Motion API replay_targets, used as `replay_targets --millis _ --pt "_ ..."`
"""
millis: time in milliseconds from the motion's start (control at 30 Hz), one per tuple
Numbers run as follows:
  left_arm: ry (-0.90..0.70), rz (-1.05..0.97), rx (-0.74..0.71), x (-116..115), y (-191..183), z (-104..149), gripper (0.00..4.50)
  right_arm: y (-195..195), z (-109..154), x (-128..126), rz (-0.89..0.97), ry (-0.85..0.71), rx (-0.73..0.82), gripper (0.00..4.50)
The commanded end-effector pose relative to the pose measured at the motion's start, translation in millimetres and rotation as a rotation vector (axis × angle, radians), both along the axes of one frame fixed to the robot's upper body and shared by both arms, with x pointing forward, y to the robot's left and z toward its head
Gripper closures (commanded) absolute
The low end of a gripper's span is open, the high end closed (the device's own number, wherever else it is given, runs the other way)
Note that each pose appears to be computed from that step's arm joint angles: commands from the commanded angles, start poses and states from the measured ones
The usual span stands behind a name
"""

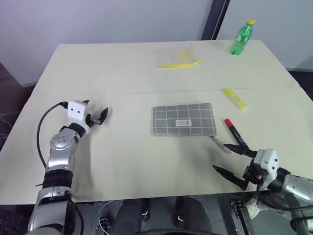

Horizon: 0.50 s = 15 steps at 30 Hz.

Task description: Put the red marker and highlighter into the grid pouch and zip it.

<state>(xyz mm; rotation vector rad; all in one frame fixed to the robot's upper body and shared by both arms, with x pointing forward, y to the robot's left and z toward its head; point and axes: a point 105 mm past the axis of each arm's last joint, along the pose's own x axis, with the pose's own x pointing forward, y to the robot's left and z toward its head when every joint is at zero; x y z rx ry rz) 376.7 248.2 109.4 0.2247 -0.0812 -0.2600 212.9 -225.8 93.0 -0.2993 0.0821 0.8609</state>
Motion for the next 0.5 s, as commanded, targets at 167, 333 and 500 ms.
replay_targets --millis 167,333,500 --pt "-0.071 -0.1 0.029 -4.4 -15.3 20.0 0.0 -7.8 8.1 7.4 -0.033 -0.034 -0.002 0.02" --pt "-0.076 -0.106 0.03 -5.0 -16.7 20.0 0.0 -9.5 7.7 8.5 -0.039 -0.036 -0.007 0.02" --pt "-0.076 -0.1 0.039 -4.4 -15.3 20.1 0.0 -10.9 8.0 10.7 -0.043 -0.04 -0.016 0.02"
